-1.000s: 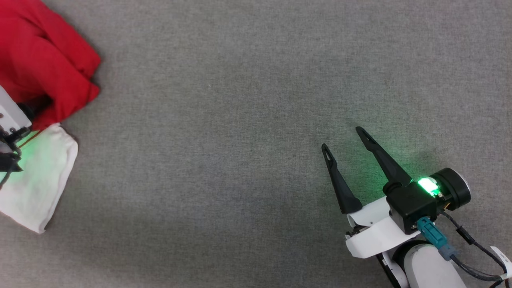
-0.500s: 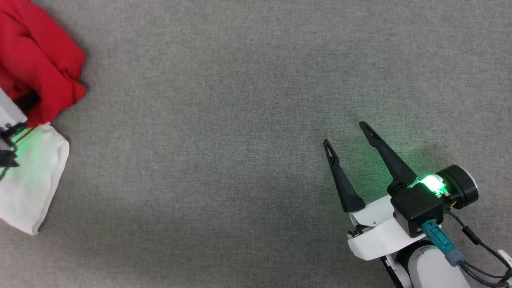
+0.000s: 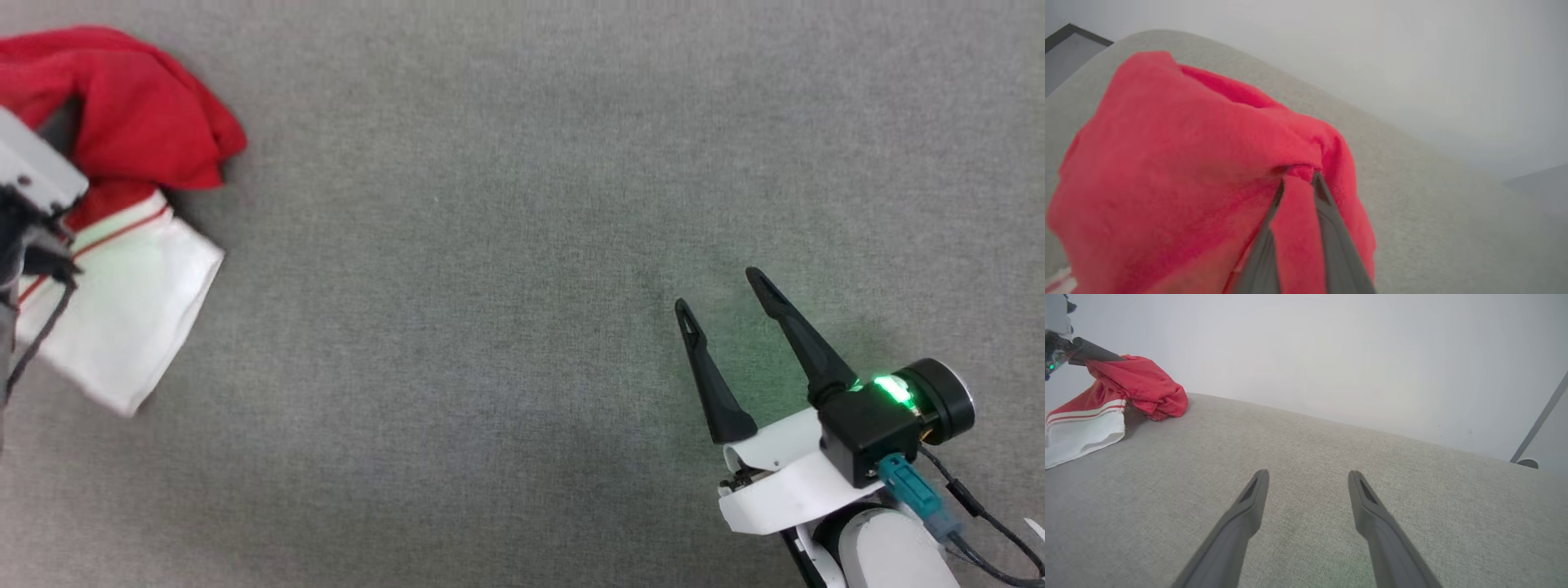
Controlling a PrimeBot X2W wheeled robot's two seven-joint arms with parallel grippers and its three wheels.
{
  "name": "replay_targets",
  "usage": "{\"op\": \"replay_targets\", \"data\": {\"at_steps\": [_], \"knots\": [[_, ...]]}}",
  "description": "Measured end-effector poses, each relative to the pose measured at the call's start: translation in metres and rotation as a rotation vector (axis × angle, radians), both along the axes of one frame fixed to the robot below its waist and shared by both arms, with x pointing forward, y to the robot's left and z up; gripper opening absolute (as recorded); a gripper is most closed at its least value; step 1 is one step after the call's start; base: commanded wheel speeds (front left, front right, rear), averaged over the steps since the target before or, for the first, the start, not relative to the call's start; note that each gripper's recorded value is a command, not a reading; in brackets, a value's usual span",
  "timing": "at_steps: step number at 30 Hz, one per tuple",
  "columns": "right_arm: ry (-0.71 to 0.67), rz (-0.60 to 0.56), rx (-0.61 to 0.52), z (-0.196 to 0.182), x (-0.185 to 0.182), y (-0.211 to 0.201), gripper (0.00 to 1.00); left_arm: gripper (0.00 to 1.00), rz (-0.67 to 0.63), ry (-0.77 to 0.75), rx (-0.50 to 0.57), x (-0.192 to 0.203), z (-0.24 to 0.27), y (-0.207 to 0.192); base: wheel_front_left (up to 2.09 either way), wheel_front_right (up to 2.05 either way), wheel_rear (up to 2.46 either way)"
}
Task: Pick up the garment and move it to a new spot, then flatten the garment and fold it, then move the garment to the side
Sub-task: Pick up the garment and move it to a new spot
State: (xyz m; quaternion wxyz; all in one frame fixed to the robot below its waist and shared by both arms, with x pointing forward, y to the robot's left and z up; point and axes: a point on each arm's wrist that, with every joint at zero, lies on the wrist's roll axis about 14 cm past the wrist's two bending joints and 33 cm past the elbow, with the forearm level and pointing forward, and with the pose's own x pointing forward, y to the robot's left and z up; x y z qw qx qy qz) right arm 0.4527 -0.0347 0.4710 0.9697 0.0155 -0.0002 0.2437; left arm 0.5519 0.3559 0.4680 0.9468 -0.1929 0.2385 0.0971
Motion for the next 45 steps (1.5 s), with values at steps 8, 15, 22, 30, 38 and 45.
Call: {"op": "replay_targets", "data": {"at_steps": [8,15,22,30,38,45], "knots": [[-0.034,-0.066,0.075,0.018,-0.009,-0.021,1.00,0.00,-0.157,-0.207,-0.144,0.022,0.083,-0.063,0.00,0.00,0.00],[-0.036,-0.163,0.108,0.021,-0.017,-0.053,1.00,0.00,-0.326,-0.294,-0.273,0.040,0.121,-0.146,0.00,0.00,0.00],[-0.037,-0.249,0.128,0.023,-0.023,-0.082,1.00,0.00,-0.526,-0.190,-0.237,0.047,0.102,-0.237,0.00,0.00,0.00],[-0.059,-0.348,0.162,0.034,-0.029,-0.117,1.00,0.00,-0.775,-0.047,-0.267,0.031,0.065,-0.344,0.00,0.00,0.00],[-0.043,-0.425,0.170,0.031,-0.039,-0.142,1.00,0.00,-1.052,0.101,-0.278,-0.011,0.028,-0.437,0.00,0.00,0.00],[-0.035,-0.482,0.170,0.030,-0.048,-0.160,1.00,0.00,-1.125,0.223,-0.125,-0.021,-0.028,-0.432,0.00,0.00,0.00]]}}
